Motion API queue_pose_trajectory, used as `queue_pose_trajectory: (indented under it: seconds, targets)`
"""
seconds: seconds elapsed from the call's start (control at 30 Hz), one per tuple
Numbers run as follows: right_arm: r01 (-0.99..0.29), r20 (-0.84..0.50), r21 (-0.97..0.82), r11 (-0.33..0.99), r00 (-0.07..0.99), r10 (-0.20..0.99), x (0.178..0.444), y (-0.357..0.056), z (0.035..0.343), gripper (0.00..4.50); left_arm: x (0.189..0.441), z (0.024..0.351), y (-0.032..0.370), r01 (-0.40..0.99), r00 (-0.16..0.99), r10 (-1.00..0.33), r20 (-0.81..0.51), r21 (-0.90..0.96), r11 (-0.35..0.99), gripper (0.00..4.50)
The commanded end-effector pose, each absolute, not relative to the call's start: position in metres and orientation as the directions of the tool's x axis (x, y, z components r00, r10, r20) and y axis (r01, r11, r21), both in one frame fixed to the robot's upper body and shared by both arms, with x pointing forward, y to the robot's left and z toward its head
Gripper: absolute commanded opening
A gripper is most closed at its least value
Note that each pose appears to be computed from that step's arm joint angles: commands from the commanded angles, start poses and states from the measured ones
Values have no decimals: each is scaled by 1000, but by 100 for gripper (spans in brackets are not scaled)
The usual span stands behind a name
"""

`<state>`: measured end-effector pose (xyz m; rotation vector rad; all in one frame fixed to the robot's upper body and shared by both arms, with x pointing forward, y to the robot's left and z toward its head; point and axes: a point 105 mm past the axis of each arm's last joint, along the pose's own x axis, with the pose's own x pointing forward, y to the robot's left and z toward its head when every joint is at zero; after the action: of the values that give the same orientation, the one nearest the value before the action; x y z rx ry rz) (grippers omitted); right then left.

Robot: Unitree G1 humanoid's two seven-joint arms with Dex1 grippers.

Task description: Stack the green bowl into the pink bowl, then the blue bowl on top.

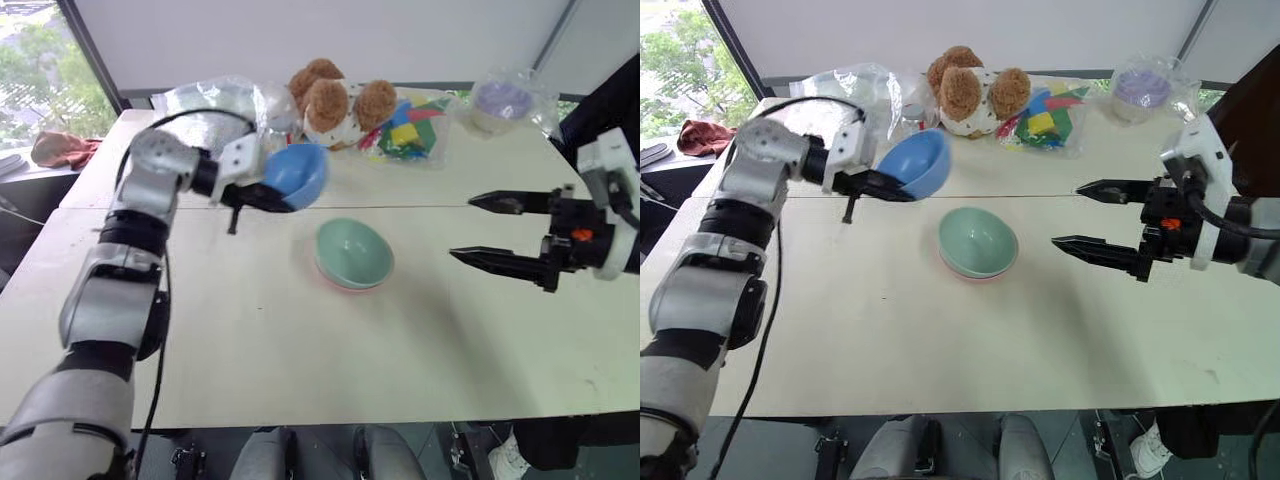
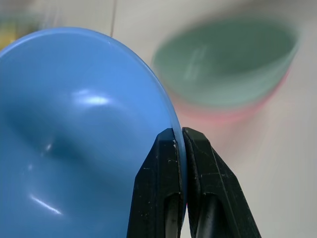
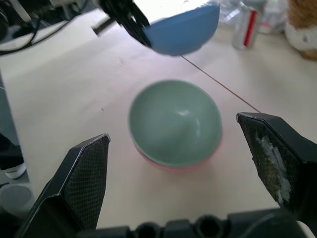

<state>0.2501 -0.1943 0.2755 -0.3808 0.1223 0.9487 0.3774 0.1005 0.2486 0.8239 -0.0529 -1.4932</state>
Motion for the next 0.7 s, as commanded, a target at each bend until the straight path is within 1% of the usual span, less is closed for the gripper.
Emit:
queue_pose_trajectory:
  seconds: [0.03,0.13,0.23,0.33,0.5,0.6,0.7]
  targets:
    - [-765,-236,-344,544,632,738,242,-200,291,450,357,271,67,803,-7,-903,-431,536,-262,3]
    - [-755,-236,-347,556,644,728,239,-201,290,450,344,269,48,783,-98,-880,-464,510,-356,3]
    - [-743,-239,-349,571,660,712,233,-202,287,450,332,253,37,759,-178,-815,-551,450,-470,3]
    - [-734,-236,-348,583,671,703,229,-202,284,450,331,239,36,745,-201,-773,-602,418,-520,3]
    - [-719,-238,-348,601,688,686,225,-203,281,450,333,222,36,735,-215,-723,-656,379,-563,3]
    - [-712,-239,-350,609,696,677,224,-204,280,450,334,216,38,735,-221,-706,-672,361,-574,106]
    - [-708,-237,-352,612,700,674,223,-205,280,450,335,221,34,742,-225,-732,-643,375,-557,257]
